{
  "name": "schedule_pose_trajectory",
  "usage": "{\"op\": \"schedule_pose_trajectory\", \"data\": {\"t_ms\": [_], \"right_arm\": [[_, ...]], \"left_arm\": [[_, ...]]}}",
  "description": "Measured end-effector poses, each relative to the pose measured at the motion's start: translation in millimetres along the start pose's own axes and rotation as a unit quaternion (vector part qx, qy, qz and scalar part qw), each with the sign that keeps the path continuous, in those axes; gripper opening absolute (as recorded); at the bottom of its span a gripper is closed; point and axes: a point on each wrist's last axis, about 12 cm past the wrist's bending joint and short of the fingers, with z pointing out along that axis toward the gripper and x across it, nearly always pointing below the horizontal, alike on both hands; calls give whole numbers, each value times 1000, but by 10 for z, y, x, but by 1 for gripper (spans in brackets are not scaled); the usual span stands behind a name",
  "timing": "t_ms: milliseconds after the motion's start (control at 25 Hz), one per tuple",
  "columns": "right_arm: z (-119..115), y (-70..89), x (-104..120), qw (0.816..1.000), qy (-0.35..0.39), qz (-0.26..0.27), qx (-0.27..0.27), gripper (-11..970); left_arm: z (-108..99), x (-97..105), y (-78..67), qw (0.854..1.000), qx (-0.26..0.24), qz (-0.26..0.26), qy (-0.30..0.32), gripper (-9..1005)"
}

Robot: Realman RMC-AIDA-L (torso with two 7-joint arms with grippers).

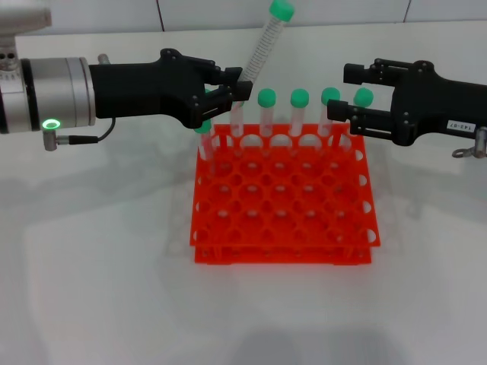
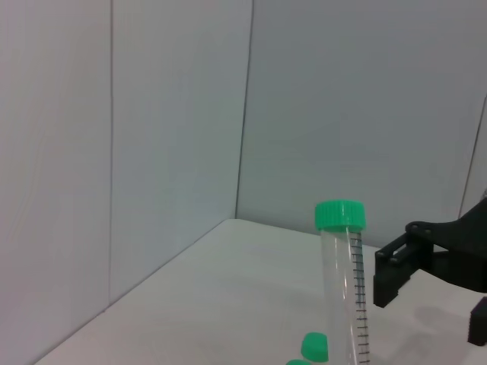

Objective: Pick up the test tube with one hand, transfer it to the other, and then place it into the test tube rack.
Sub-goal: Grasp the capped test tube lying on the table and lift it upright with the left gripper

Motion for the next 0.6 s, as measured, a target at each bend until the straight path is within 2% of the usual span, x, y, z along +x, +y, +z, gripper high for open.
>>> {"op": "schedule_pose_trajectory", "data": {"t_ms": [600], "right_arm": [[-45, -48, -39, 1000, -7, -10, 13, 633]], "left_arm": [[21, 150, -61, 999, 7, 37, -15, 194]]}}
